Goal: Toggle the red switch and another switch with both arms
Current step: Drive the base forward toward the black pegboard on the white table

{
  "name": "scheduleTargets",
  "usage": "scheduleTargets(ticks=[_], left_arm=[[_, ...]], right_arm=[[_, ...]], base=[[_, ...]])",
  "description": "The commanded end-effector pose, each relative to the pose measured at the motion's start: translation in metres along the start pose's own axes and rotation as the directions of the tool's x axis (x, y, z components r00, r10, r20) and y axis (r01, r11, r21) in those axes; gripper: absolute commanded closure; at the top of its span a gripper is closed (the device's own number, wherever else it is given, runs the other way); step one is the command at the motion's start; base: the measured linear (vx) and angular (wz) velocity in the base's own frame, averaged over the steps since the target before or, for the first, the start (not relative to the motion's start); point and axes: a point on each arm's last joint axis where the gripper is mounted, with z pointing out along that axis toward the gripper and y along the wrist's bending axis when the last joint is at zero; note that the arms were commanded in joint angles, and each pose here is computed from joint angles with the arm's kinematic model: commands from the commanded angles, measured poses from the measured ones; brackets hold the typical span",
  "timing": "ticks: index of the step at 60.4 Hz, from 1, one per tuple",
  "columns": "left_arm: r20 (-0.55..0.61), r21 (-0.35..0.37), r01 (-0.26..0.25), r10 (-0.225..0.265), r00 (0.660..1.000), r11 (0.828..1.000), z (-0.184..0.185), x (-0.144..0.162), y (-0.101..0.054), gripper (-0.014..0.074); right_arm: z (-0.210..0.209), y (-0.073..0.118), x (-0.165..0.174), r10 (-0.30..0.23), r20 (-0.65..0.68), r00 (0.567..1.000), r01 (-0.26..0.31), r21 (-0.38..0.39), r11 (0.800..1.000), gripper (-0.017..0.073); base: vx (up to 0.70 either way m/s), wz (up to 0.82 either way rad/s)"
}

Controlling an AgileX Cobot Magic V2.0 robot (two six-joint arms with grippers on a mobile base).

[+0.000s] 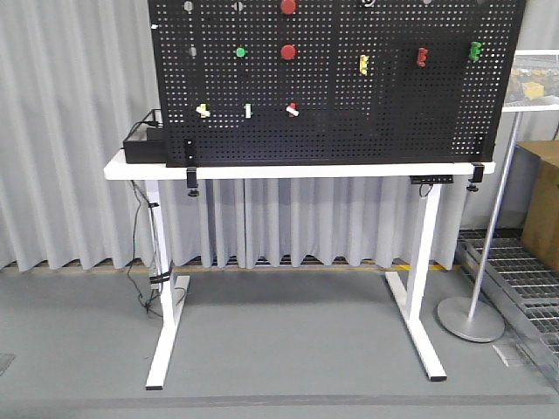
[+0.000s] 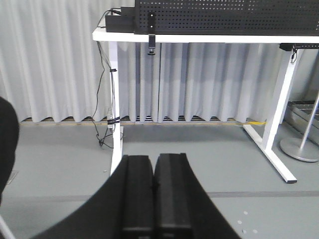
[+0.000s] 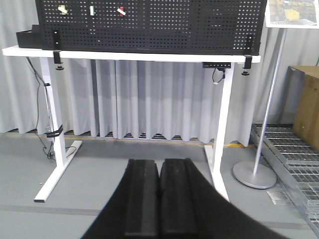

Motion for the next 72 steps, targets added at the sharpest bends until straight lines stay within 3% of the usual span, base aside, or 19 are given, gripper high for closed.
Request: scheduleTargets(ticks=[1, 72], left_arm=[[0.066, 0.002, 0.014, -0.014, 0.998, 1.000, 0.0007, -0.0012, 0.0001, 0.0591], [0.066, 0.002, 0.014, -0.014, 0.998, 1.000, 0.0007, -0.0012, 0.0001, 0.0591]], right_arm=[[-0.0009, 0.0002, -0.0069, -0.007, 0.093, 0.996, 0.007, 0.000, 1.000, 0.0566], [-0.0009, 0.0002, -0.0069, -0.007, 0.093, 0.996, 0.007, 0.000, 1.000, 0.0566]], base=[[0.11, -0.09], [0.17, 0.05]])
